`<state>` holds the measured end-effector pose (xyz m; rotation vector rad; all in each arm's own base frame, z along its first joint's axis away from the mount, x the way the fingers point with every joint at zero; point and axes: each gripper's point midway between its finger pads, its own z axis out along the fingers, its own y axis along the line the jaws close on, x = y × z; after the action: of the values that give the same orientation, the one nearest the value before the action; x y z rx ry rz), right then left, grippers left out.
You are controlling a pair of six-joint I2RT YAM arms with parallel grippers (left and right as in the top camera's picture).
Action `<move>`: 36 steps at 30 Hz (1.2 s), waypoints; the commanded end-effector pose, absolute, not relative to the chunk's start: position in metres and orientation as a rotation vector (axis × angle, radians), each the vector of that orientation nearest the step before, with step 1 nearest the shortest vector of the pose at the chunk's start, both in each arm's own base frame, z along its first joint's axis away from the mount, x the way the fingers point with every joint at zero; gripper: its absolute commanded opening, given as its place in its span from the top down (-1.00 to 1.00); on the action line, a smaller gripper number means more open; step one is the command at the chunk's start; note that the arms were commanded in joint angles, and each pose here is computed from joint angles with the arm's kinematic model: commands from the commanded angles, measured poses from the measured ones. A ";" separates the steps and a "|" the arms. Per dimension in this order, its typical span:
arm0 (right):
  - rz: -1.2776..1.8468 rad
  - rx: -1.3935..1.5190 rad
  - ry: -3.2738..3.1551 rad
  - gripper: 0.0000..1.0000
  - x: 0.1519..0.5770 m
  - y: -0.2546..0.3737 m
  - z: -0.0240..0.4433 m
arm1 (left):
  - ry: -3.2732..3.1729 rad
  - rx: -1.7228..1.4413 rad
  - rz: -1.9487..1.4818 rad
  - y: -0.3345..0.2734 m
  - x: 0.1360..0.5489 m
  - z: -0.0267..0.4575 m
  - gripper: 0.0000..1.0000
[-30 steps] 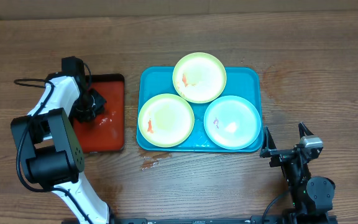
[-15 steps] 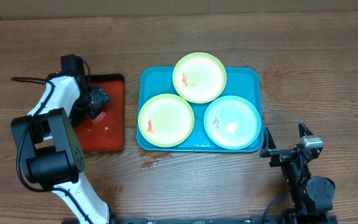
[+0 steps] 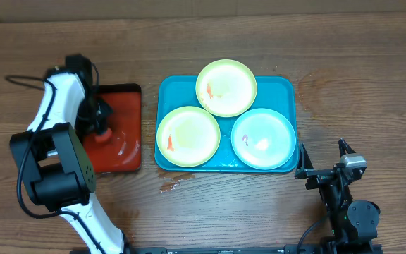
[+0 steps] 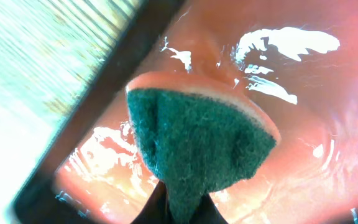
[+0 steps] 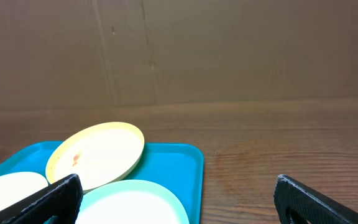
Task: Clean dirty plates on tray and stack at the side
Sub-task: 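Reach the left gripper into the red water tray and grasp the sponge, then lift the sponge with the left gripper and move it onto the front-left yellow plate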
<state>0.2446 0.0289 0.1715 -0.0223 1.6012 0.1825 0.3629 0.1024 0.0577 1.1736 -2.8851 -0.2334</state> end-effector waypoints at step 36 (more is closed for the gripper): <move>0.180 -0.026 1.597 -1.00 0.245 0.029 0.170 | -3.091 0.553 0.288 -0.048 0.344 0.172 0.91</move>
<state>0.2446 0.0289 0.1716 -0.0227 1.6008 0.1823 0.3535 -0.0003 0.1776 0.8166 -3.0928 0.2102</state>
